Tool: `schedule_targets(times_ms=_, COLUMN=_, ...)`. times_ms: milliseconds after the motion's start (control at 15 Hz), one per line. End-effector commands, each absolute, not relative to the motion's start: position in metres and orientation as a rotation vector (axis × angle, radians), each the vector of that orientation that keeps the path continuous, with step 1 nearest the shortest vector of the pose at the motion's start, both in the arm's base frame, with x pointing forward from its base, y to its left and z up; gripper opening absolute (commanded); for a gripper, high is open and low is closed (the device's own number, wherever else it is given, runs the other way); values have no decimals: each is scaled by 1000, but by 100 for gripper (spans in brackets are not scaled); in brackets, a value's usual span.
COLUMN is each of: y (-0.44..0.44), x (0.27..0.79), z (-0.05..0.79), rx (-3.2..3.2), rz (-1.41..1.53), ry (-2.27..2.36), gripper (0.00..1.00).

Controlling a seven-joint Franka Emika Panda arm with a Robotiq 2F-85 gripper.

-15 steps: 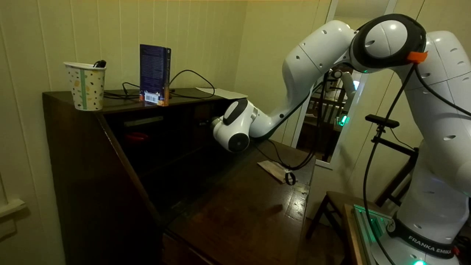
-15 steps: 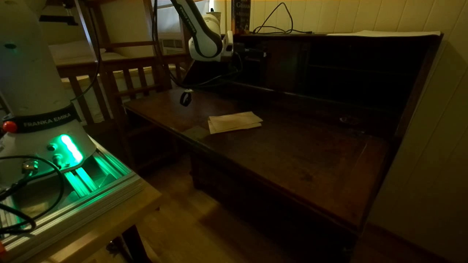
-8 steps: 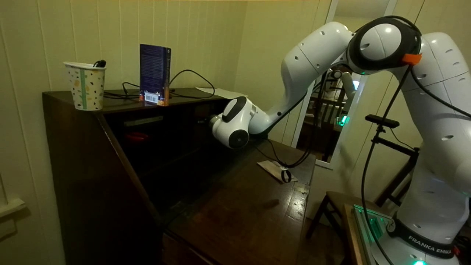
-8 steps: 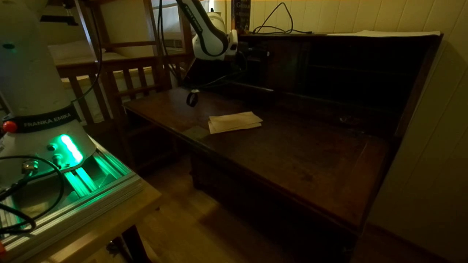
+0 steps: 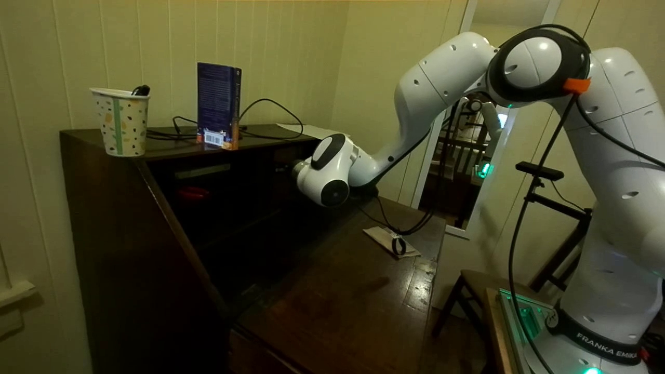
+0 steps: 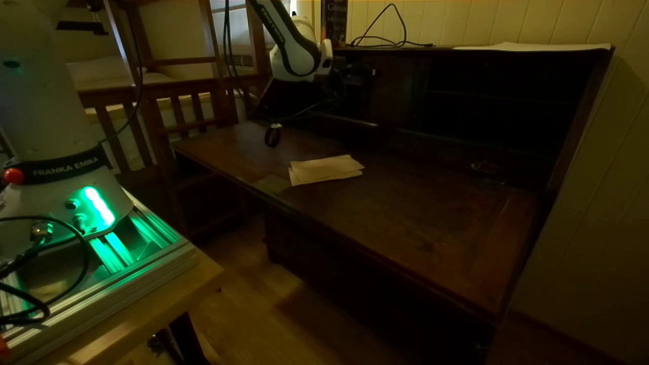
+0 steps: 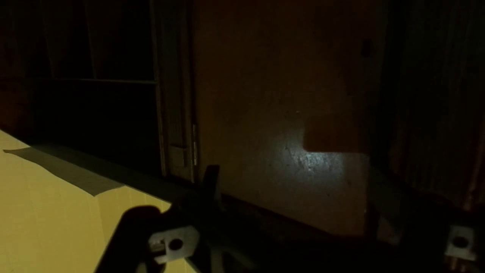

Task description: Open the door of the upper middle compartment

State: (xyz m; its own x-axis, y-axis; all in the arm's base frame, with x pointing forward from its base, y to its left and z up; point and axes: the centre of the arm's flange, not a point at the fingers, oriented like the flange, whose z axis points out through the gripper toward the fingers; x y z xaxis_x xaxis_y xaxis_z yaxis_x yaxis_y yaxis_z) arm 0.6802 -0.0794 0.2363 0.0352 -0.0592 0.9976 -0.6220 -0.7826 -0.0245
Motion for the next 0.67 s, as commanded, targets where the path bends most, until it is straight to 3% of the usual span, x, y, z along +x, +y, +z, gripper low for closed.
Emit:
schedule_targets(times_ms=0, y=-76, x=689, z=235, rx=1931, rz=1823, ry=-630, gripper=100)
schedule_targets(times_ms=600, y=-82, x=689, z=230, rx=1922, rz=1820, ry=-638, gripper=100)
